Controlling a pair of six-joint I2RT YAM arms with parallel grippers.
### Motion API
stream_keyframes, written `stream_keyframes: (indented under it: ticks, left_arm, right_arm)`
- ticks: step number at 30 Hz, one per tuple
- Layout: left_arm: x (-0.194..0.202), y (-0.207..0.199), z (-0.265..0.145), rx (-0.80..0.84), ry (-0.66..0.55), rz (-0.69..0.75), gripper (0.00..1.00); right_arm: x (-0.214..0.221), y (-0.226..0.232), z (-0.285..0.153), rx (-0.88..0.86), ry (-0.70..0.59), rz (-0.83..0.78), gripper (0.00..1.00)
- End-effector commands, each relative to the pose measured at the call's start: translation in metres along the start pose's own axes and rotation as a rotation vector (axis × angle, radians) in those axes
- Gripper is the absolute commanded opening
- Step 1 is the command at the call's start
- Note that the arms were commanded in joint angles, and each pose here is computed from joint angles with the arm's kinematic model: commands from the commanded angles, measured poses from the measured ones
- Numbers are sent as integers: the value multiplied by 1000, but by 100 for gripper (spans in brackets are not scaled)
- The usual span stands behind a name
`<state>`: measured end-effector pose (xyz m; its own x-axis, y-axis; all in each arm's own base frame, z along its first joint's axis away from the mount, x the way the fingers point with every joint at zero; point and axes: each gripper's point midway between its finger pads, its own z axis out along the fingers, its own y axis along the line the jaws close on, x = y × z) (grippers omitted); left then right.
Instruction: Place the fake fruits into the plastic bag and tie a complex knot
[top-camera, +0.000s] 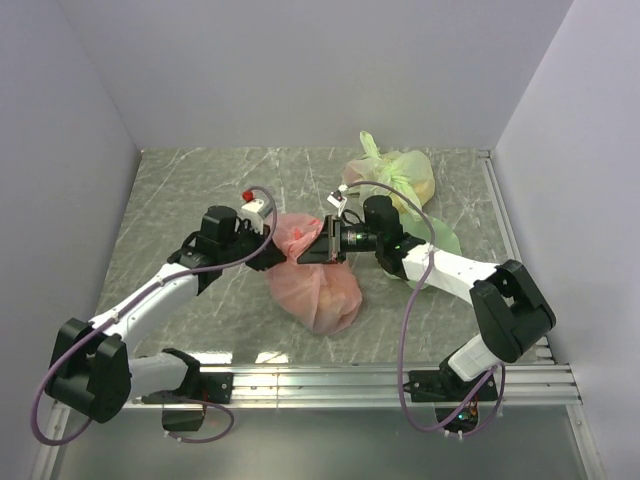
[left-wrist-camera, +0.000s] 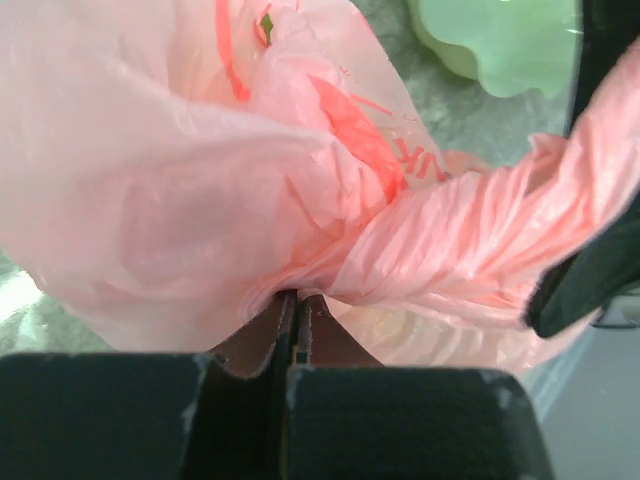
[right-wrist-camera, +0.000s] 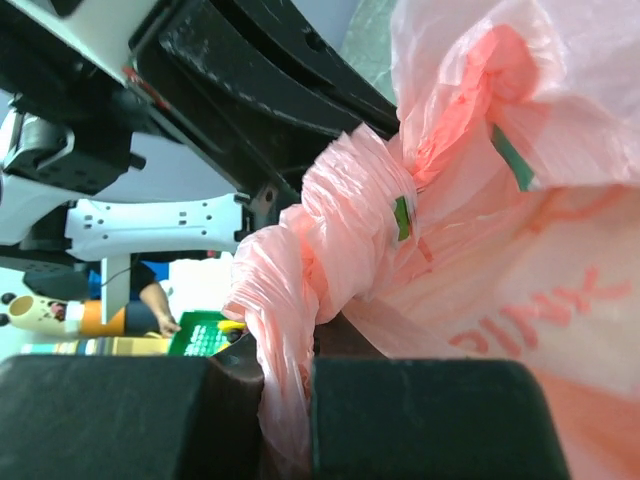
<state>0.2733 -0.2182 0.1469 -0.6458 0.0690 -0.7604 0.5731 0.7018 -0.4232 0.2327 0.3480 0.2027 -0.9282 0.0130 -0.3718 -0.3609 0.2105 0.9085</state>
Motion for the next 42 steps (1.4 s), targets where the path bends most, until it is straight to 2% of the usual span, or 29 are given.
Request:
stream_keyframes:
  ticks: [1,6,11,14,17,19,25,26,32,38,42]
  left_arm:
    - [1,-14,-10,111,-6,-3,0]
    - [1,-45,-14,283,-2,-6,0]
    - [4,-58,-4,312,0,-47,0]
    - [-3,-54,7,290,-44,-118,0]
    - [-17,-34,16,179,-115,-189,0]
    - [-29,-28,15,163,-163,-195,0]
    - [-48,-32,-9,296,-200,-233,0]
    - [-49,-44,-20,368,-189,-207,0]
    - [-24,-81,-24,487,-111,-148,0]
    - [10,-101,-9,561,-15,-156,0]
    - [11,-102,-3,606,15,-177,0]
  right_arm:
    - [2,35,-3,-104,11,-57,0]
    - [1,30,4,-94,11,-64,0]
    - [4,38,15,-119,26,-68,0]
    - [7,45,19,-135,29,-69,0]
    - [11,47,18,-143,34,-54,0]
    - [13,48,17,-142,35,-54,0]
    - [14,52,22,-149,44,-64,0]
    - [13,51,23,-146,42,-66,0]
    - [-1,52,33,-154,29,-95,0]
    - [-9,57,38,-157,24,-121,0]
    - [-1,52,37,-132,55,-144,1]
